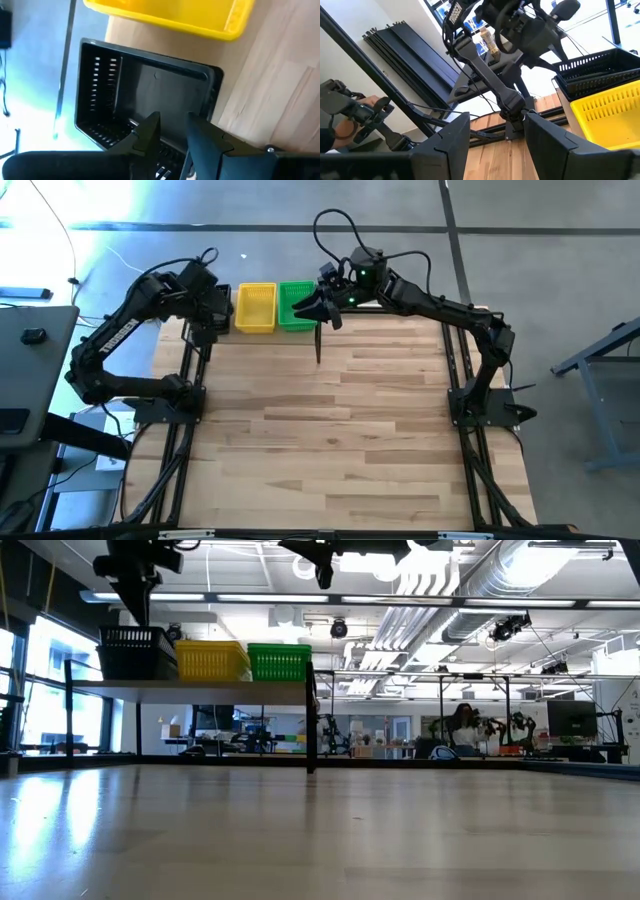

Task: Stack baskets on shelf by color
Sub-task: Stack the black bin on top of the black bin, then return to Home Position

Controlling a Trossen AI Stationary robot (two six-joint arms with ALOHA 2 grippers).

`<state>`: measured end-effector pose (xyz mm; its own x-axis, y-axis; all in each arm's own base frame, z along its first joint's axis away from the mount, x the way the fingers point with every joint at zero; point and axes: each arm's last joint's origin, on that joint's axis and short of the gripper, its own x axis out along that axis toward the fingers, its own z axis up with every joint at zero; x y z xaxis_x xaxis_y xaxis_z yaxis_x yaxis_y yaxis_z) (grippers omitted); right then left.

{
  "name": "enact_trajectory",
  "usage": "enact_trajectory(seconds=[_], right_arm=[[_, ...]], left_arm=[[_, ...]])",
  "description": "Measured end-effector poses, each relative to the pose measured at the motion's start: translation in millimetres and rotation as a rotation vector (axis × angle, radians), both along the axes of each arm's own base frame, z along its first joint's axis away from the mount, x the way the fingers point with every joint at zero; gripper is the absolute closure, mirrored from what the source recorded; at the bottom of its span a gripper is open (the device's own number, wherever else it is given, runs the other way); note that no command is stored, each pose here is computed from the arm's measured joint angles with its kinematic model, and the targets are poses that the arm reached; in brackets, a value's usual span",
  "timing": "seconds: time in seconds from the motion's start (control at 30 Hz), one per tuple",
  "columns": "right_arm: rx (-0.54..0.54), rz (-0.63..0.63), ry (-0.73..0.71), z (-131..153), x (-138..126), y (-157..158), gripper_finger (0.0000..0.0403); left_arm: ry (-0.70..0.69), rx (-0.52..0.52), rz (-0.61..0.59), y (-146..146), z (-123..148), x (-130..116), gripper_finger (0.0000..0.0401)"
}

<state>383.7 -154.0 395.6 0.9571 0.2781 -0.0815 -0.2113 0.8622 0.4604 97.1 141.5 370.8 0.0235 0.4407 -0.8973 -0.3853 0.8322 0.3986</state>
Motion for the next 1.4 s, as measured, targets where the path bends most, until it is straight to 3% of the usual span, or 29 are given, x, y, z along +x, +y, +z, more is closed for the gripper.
enact_trajectory(seconds=[0.33,0.53,0.63,0.73,0.97,1.13,1.4], right_arm=[[0.01,0.001,0.003,0.0,0.4,0.9,0.0233],[0.011,0.001,0.003,0.0,0.4,0.9,0.0233],[0.011,0.001,0.003,-0.1,0.4,0.9,0.0233],[0.011,0.001,0.003,-0.1,0.4,0.9,0.0233],[0.009,0.024,0.003,-0.2,4.3,10.7,0.0233],[0.002,0.009,0.005,-0.3,10.1,24.4,0.0233],[0.003,-0.034,0.019,-1.2,18.3,46.6,0.0233]], left_arm=[[0.088,-0.125,0.029,15.9,-17.7,11.8,0.0316],[0.184,-0.037,0.075,21.4,-16.7,11.2,0.0316],[0.167,0.002,0.082,20.4,-7.6,10.0,0.0316],[0.06,0.005,0.088,15.4,5.2,8.9,0.0316],[-0.372,-0.114,0.089,-4.6,23.8,13.7,0.0316],[-0.514,-0.099,0.003,-26.1,26.8,19.8,0.0316],[-0.698,-0.089,-0.121,-63.3,3.3,22.0,0.0316]])
